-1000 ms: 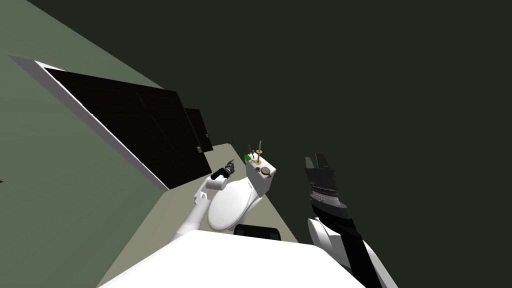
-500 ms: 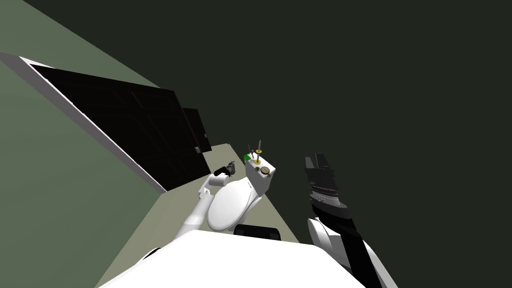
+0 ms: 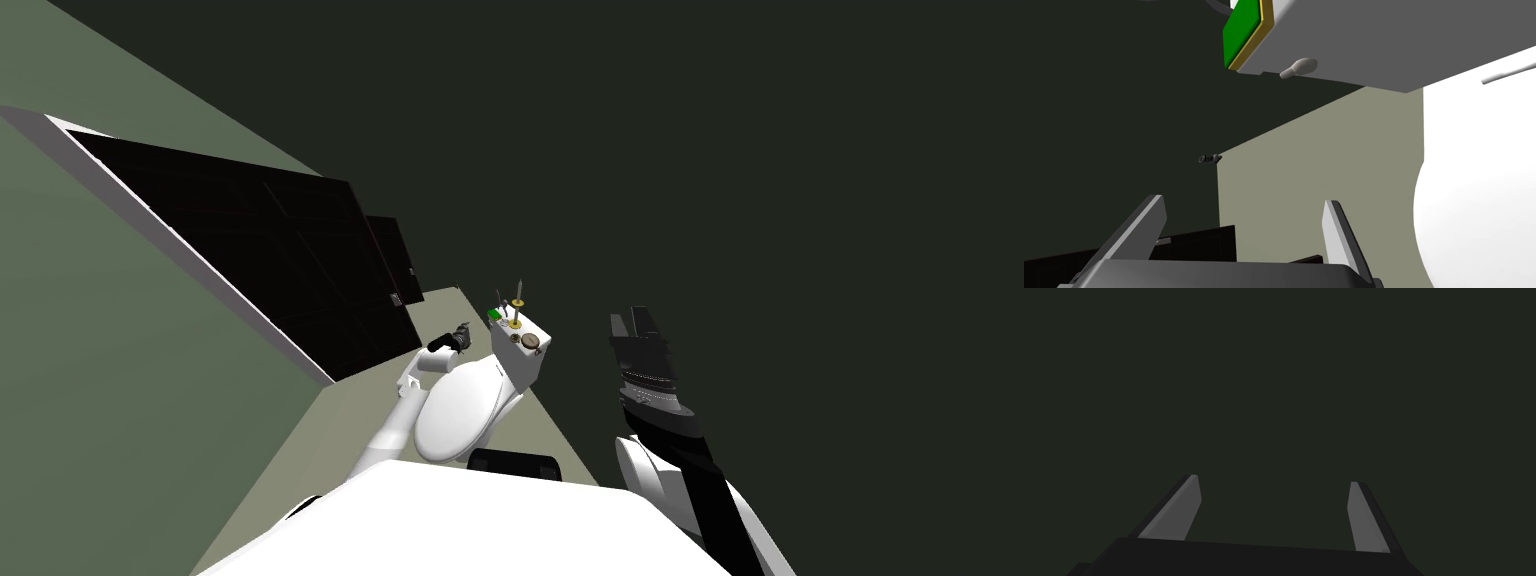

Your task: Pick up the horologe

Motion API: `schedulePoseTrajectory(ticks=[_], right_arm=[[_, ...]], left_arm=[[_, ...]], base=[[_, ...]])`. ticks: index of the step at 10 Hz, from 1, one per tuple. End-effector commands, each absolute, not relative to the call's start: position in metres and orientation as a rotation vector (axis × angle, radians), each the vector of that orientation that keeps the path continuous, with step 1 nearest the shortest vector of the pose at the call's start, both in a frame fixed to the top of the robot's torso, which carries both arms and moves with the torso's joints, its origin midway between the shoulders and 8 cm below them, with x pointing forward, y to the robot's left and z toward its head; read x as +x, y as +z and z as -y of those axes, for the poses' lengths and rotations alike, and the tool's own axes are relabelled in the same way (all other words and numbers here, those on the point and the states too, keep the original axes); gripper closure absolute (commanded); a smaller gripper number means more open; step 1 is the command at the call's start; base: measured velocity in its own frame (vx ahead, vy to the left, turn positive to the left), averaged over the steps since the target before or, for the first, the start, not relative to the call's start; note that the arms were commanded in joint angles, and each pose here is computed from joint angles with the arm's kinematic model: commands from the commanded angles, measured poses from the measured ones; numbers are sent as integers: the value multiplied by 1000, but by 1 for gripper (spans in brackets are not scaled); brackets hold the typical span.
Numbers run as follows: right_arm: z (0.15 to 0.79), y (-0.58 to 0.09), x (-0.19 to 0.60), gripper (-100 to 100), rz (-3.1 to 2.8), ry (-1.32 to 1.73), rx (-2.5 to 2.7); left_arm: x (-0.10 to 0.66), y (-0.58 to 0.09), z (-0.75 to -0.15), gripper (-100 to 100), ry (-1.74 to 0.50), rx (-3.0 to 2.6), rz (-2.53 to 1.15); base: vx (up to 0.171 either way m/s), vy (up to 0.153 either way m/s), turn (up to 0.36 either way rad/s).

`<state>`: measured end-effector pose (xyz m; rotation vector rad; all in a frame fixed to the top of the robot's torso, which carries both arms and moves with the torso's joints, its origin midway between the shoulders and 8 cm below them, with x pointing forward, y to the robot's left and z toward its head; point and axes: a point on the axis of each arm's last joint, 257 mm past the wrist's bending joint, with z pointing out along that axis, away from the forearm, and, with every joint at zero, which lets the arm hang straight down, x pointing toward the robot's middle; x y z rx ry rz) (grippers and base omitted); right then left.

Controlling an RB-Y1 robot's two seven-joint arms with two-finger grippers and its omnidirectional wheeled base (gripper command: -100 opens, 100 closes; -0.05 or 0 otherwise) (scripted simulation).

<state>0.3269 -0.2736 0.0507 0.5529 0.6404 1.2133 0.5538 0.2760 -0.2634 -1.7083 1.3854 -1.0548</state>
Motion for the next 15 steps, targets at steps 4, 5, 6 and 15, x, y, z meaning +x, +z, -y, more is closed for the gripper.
schedulePoseTrajectory(ticks=[4,5,6,15], right_arm=[[274,51,327,0,-640,1213,553],[274,51,327,0,-640,1213,553],[274,51,327,0,-640,1213,553],[274,51,327,0,-640,1213,553]], left_arm=[[560,-272,-282,-100,-1015,-1727,-1411],[562,-274,-284,-100,-1001,-1733,-1420],[565,-277,-287,-100,-986,-1740,-1429],[593,-288,-314,-100,-837,-1825,-1511]], base=[[-1,-2,-33],[5,-5,-46],[8,-4,-57],[-5,9,-57]])
